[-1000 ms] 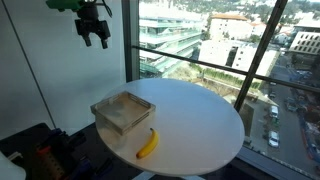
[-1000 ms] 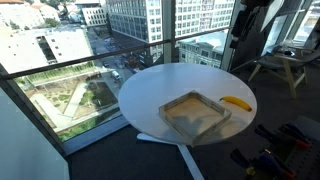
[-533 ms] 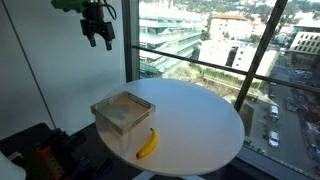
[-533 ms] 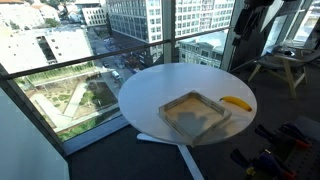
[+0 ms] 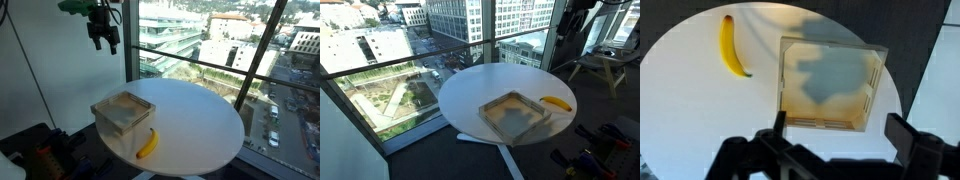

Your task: Put the banana in the box

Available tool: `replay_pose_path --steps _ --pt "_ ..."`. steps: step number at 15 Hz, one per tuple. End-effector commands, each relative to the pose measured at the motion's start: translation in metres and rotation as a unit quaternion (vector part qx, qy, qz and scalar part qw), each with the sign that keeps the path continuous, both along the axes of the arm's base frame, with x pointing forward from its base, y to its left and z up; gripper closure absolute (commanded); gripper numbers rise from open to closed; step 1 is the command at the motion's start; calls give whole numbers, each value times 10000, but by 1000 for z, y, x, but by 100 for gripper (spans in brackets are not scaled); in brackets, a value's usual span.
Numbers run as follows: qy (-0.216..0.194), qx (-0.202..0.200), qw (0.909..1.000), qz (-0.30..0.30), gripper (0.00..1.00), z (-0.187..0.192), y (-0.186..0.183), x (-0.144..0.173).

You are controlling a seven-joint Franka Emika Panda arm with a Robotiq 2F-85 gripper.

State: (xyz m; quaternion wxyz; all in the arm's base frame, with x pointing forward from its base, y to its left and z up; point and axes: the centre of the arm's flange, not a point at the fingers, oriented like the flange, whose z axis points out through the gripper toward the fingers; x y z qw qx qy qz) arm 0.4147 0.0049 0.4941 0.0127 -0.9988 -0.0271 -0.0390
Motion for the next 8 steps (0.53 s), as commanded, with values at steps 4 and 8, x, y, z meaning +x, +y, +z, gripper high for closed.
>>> replay_pose_path --steps 4,8 --pt "145 48 9996 -233 0 -6 -26 7" --pt "237 44 9988 -437 0 -14 -46 10"
